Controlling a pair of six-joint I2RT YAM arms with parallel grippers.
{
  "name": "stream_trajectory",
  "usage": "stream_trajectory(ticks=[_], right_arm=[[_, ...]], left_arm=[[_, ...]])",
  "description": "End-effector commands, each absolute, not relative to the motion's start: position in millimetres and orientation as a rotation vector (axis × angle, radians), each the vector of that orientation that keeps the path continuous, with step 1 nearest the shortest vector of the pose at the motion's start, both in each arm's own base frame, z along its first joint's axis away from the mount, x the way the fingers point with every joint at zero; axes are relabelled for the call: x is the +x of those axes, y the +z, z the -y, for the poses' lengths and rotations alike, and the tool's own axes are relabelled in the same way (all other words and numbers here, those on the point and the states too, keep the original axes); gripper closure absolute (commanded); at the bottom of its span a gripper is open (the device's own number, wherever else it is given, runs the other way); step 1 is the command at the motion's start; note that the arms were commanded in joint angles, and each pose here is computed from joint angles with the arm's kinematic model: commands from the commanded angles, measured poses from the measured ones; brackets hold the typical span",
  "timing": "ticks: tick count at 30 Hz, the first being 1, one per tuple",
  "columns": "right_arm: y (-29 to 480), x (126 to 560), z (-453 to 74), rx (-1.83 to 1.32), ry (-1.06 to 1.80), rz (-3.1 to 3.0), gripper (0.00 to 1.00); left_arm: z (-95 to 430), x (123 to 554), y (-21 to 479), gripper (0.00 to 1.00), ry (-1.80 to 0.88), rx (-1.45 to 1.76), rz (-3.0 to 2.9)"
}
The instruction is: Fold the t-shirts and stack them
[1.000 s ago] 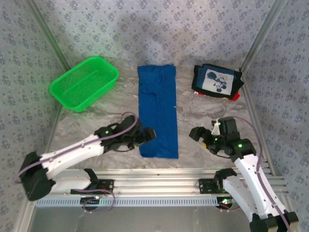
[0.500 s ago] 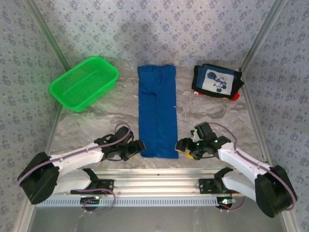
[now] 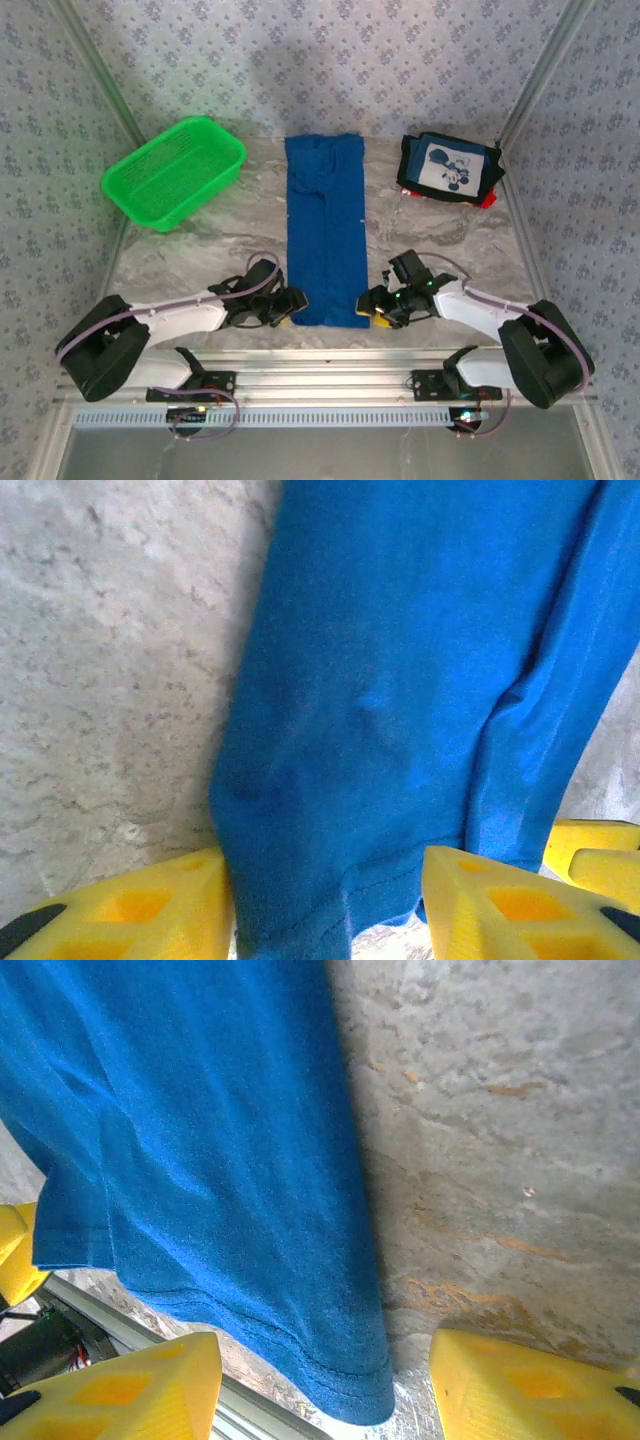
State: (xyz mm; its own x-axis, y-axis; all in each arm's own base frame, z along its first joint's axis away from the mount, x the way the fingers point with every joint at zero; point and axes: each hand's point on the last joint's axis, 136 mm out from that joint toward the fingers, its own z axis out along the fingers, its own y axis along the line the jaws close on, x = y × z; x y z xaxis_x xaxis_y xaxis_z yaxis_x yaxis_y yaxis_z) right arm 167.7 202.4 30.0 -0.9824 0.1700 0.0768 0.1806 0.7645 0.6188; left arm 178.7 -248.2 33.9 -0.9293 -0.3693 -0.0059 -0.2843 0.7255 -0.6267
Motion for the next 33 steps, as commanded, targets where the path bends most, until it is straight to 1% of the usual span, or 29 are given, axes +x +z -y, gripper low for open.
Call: stream_trajectory(ticks=[1,6,8,10,12,13,16,20,26,29,33], right_arm=[[36.9,172.7,-220.6,-0.188,-1.108,2.933,0.44],[34.8,168.1,-221.7,-0.177,-1.073,2.931,0.52],[35.8,168.0,-224.8,-0.168,-1.082,2.925,0.57],[36.5,166.8,-227.6,-0.15,-1.07,2.924,0.65],[35.9,165.4,-227.4,-0.145,-1.051,2.919,0.77],[35.4,163.7,-225.6,-0.148,-1.031,2.917,0.82],[35.0,157.7,-218.1,-0.163,-0.979,2.917,0.94],[40.9,146.6,-207.0,-0.191,-0.937,2.919,1.0],[47.1,118.6,-203.8,-0.206,-0.924,2.863,1.0],[53.6,104.3,-199.5,-0.204,-0.906,2.852,1.0],[65.2,90.4,-202.7,-0.221,-0.942,2.816,1.0]], left_arm=[[253.8,175.0,30.4,0.55,-1.014,-0.525,-2.808],[255.8,170.2,24.4,0.65,-0.997,-0.513,-2.834],[255.2,169.1,24.6,0.71,-0.993,-0.512,-2.837],[253.0,167.3,24.6,0.78,-0.982,-0.511,-2.845],[249.1,165.0,24.3,0.88,-0.957,-0.503,-2.855],[246.7,163.4,24.3,0.91,-0.944,-0.5,-2.861],[235.4,156.8,25.8,1.0,-0.893,-0.498,-2.873],[216.1,148.7,30.9,1.0,-0.828,-0.526,-2.862],[210.4,135.8,47.3,1.0,-0.827,-0.525,-2.835],[206.8,118.9,45.9,1.0,-0.79,-0.519,-2.861],[210.6,99.5,49.4,1.0,-0.809,-0.498,-2.873]])
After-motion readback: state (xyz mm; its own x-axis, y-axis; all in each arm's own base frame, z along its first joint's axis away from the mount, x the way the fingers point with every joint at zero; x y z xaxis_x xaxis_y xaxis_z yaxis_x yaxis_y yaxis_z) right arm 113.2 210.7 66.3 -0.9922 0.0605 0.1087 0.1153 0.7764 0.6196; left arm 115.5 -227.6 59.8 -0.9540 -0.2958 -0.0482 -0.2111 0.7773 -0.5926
